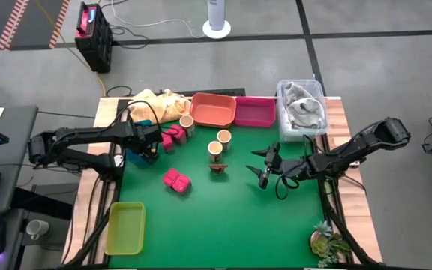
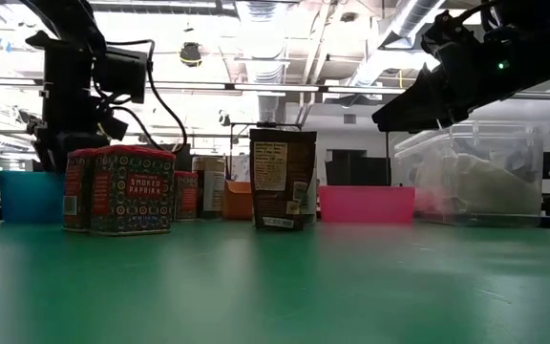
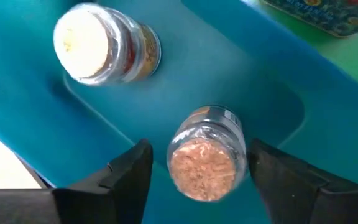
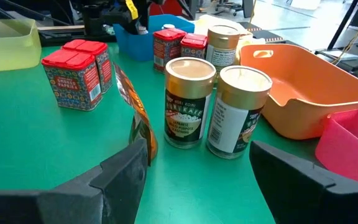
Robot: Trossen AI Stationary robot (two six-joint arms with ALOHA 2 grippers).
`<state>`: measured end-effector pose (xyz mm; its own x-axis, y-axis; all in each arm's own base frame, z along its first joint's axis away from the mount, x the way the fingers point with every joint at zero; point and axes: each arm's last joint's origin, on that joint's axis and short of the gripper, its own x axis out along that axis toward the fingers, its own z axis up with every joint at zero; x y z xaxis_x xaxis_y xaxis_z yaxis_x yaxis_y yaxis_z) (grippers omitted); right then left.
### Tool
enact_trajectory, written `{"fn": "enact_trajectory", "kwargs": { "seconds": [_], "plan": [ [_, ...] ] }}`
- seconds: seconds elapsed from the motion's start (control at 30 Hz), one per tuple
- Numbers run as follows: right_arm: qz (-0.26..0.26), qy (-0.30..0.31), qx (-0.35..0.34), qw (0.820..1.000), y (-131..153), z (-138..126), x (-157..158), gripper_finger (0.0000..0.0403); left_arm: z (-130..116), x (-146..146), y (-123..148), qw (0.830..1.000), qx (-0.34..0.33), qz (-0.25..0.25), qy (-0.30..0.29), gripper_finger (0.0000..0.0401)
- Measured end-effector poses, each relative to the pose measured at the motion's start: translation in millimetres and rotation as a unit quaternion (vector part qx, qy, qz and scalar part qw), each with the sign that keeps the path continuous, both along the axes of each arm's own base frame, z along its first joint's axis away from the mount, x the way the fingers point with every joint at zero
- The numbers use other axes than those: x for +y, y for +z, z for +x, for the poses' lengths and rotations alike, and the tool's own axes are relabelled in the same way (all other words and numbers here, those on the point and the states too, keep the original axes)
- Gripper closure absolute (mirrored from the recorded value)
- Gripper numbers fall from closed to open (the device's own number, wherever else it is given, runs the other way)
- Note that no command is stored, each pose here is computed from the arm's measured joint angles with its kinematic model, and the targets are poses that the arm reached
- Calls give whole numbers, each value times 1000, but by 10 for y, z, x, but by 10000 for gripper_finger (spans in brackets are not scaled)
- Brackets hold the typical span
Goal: Sort spices by type
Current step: Put the small brown seasoning bottle into the blue bin, then put the bottom right red seasoning can into the orange bin
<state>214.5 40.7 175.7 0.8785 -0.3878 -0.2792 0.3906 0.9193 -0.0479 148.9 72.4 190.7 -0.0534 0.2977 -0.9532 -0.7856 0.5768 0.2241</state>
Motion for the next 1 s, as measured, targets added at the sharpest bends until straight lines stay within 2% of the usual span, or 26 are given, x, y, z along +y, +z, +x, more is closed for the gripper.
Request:
{"fn": "enact_trajectory", "kwargs": {
  "seconds": [0.2,0.3,0.4,0.57,0.8,0.93,1.0],
  "plan": [
    [1,0,-1,1000,0,0,0,94,117,53,256,999,-32,24,-14,150],
    [1,0,1,1000,-2,-1,0,94,208,57,451,997,-57,34,-46,149],
    [0,0,3,1000,-6,-2,-1,94,314,-24,630,991,-97,19,-85,149],
    [0,0,4,1000,-7,-3,-1,94,470,-315,831,978,-144,17,-153,149],
    [0,-1,8,1000,-15,-6,-1,94,602,-856,858,945,-184,0,-270,149],
    [2,-1,6,1000,-14,-5,-1,94,669,-1048,880,936,-236,-22,-259,149],
    [2,-1,6,1000,-13,-5,-1,94,687,-1112,855,937,-237,-33,-253,149]
  ]
}}
